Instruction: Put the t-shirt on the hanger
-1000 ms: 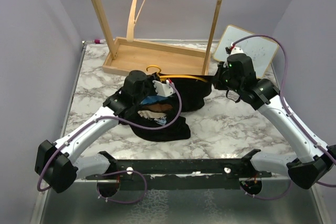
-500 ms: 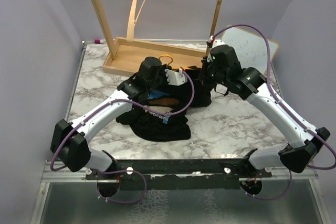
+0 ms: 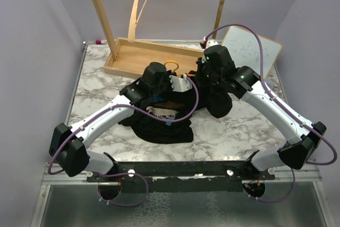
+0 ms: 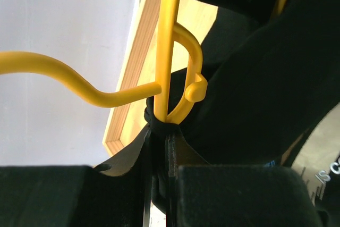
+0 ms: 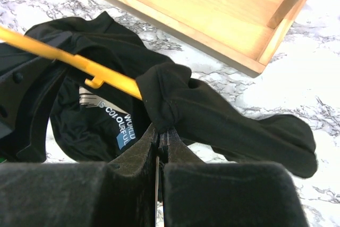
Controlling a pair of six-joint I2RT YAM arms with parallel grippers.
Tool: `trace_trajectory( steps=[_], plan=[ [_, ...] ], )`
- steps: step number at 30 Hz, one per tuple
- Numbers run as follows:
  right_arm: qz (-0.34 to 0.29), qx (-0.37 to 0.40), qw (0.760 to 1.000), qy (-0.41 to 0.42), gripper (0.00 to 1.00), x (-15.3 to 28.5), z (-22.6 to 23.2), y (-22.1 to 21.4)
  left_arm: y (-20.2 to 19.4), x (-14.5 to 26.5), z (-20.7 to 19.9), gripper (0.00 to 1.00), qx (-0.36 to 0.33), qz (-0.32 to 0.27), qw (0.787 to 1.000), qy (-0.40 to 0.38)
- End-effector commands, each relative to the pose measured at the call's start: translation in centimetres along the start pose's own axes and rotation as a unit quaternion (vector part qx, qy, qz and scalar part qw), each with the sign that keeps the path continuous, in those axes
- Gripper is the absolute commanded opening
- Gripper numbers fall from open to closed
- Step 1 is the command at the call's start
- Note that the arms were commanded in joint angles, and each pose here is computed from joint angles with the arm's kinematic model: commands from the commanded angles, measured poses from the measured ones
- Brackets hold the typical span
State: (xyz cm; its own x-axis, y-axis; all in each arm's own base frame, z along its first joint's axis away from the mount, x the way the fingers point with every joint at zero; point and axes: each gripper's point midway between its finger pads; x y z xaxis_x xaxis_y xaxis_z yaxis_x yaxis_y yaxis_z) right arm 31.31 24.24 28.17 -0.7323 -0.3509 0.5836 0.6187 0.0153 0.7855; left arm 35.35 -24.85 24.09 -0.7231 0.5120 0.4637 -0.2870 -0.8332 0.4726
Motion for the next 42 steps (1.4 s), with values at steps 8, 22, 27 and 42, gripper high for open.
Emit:
trace_trajectory(
  steps=[8, 22, 27, 42],
  plan=[
    [-0.007, 0.038, 0.996, 0.074, 0.01, 1.3, 2.5, 0.7, 1.3, 3.3, -2.0, 0.0, -0.072, -0.059, 0.995, -0.043],
    [0.028, 0.088, 0.988, 0.121, 0.01, 4.5, 2.4, -1.9, -0.3, 4.5, -4.2, 0.0, -0.186, -0.057, 0.977, -0.088],
    [0.054, 0.115, 0.981, 0.149, 0.01, 5.3, 2.6, -3.4, -0.6, 4.6, -3.9, 0.0, -0.211, -0.059, 0.972, -0.089],
    [0.108, 0.157, 0.953, 0.235, 0.01, 3.9, 4.9, -6.6, 2.3, 5.7, -5.0, 0.0, -0.196, -0.13, 0.962, -0.14]
  ],
)
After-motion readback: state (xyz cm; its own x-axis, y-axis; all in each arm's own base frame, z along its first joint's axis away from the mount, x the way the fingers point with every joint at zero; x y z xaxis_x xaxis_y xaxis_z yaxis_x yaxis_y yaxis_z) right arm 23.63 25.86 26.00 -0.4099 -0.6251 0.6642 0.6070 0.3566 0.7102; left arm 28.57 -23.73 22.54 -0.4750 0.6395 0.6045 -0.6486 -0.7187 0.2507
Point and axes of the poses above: each gripper's point midway between its finger pads, its own x axis back along the fingers, its own z axis along the line the jaws close on, y = z × x, and after that the axes turned 3 degrees about -x, right-handed
